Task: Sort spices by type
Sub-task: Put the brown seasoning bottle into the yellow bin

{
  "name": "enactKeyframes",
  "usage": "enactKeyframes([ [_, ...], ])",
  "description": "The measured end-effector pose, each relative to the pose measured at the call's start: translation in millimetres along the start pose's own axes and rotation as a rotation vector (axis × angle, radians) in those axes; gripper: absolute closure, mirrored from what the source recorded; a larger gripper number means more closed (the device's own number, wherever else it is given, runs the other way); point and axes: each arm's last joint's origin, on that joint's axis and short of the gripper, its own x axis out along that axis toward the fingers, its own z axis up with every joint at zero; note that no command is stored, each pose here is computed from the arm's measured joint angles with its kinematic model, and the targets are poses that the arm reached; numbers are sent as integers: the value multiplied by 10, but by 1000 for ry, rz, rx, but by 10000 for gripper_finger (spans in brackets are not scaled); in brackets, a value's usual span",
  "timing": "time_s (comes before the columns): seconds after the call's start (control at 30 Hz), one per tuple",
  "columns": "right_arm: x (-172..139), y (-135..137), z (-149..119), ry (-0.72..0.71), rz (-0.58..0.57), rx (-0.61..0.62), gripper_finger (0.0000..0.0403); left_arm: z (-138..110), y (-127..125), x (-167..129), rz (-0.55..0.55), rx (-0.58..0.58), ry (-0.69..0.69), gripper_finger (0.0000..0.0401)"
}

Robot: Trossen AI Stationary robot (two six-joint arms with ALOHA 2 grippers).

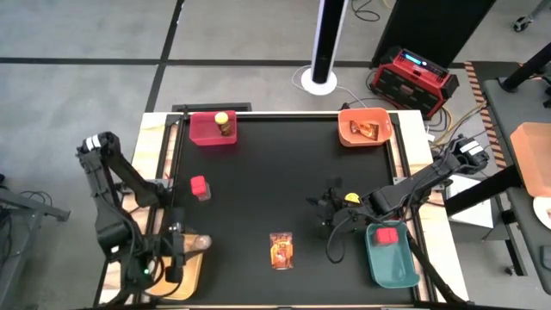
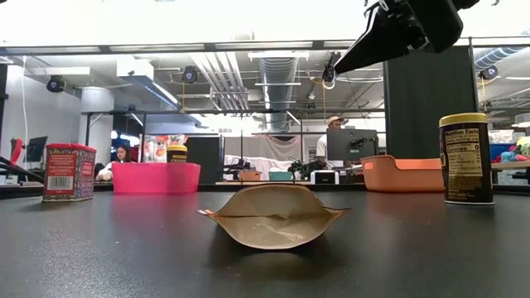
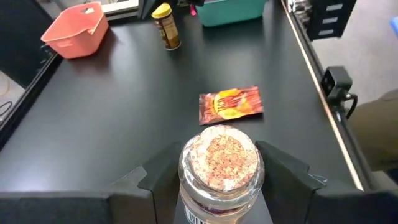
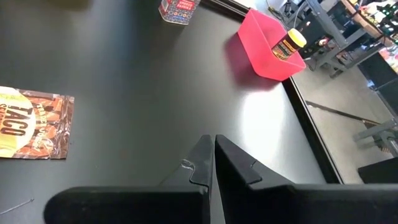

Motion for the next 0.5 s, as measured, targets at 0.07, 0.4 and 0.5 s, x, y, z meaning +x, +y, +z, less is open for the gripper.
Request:
enactKeyframes([
  [0.07, 0, 0, 0, 0, 0, -4, 393, 23, 42, 35, -9, 10, 17, 232],
  [0.4, -2, 1, 1, -1, 8, -6, 393, 71, 232, 228, -184, 110, -61, 232],
  [0.5, -2, 5, 1, -1, 23, -6, 393, -87, 356, 243, -200, 59, -86, 232],
])
